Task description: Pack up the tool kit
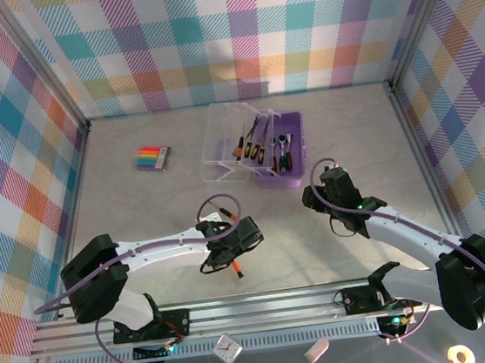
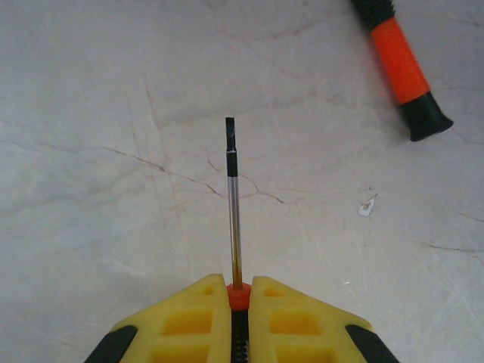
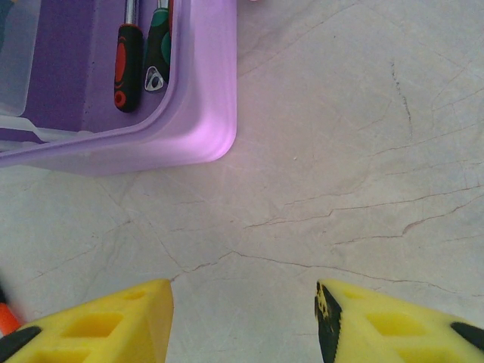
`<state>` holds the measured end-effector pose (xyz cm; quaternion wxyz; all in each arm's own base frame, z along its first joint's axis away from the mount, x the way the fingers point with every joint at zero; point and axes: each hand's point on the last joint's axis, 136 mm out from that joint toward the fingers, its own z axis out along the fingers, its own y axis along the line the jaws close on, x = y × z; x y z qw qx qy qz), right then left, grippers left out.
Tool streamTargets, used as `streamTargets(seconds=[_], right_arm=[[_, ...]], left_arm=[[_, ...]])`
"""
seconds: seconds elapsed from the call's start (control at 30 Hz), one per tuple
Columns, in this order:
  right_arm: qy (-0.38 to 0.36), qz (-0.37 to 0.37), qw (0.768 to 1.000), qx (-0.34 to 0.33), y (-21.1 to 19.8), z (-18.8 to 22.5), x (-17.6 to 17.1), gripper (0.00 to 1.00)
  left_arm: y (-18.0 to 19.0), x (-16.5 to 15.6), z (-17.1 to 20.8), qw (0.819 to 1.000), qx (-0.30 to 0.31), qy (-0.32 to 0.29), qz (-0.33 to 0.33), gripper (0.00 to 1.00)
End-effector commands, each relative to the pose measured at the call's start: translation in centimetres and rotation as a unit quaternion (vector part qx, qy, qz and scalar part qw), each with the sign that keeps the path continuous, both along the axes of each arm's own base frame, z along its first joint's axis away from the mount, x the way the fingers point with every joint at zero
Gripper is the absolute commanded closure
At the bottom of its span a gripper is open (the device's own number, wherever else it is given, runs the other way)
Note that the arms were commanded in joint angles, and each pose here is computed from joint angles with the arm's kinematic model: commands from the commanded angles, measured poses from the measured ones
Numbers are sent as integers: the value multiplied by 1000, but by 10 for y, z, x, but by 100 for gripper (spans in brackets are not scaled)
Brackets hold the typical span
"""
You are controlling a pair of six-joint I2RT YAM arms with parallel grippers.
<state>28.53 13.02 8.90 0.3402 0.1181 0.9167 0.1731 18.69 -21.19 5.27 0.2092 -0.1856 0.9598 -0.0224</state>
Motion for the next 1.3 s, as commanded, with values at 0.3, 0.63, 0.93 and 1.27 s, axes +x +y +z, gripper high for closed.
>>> streamTargets(seconds=[0.3,0.63,0.93,1.27], right_arm=[[-13,1,1000,0,1,10,5,47],[-14,2,1000,3,2,11,5,47],[-12,2,1000,2,2,9,5,47],[-9,6,1000,6,4,7,5,47]], left_arm=[[13,52,52,997,52,-39,-50,91],[4,115,101,990,69,-59,-107,91],[-3,180,161,981,77,-110,-144,91],[-25,258,173,970,85,-132,-188,91]])
